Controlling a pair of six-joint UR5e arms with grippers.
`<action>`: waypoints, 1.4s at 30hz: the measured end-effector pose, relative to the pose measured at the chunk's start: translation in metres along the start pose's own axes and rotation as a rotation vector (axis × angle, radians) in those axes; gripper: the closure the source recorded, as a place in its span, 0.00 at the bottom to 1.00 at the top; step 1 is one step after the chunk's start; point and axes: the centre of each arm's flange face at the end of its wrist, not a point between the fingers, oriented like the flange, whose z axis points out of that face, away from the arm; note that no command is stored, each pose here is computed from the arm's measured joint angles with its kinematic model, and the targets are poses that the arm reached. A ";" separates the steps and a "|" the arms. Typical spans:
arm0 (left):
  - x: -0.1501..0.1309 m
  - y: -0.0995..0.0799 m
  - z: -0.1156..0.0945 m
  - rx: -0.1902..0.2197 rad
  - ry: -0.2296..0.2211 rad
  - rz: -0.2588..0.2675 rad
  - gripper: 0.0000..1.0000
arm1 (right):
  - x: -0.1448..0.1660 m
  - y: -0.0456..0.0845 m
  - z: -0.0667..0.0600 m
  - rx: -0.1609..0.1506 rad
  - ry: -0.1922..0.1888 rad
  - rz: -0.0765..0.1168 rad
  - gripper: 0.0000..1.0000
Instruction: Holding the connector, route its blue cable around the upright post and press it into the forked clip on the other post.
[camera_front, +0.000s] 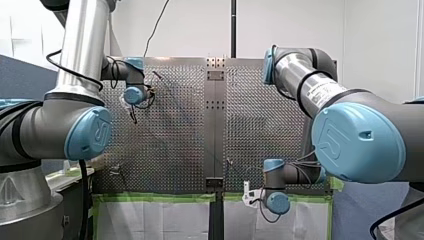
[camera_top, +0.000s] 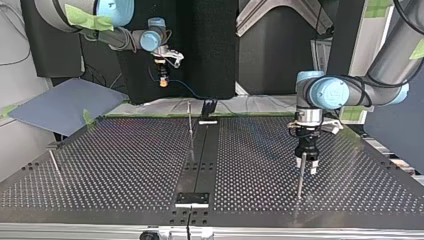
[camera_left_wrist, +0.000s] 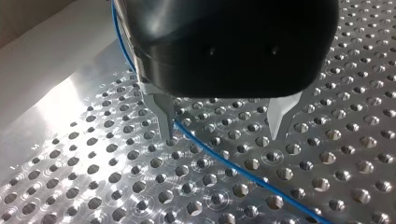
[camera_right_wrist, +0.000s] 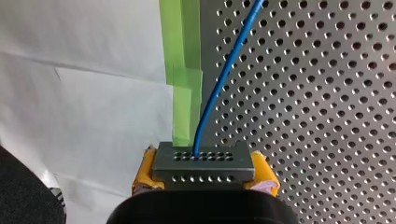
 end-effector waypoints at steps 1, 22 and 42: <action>0.000 0.000 0.000 0.000 0.000 0.000 0.00 | -0.001 -0.001 0.000 0.002 0.000 0.000 1.00; 0.000 0.000 0.000 -0.003 0.004 -0.001 0.00 | -0.029 -0.001 -0.004 0.002 -0.018 -0.002 1.00; 0.004 -0.003 -0.004 -0.018 0.018 -0.004 0.00 | -0.013 0.002 0.001 -0.025 -0.011 -0.061 1.00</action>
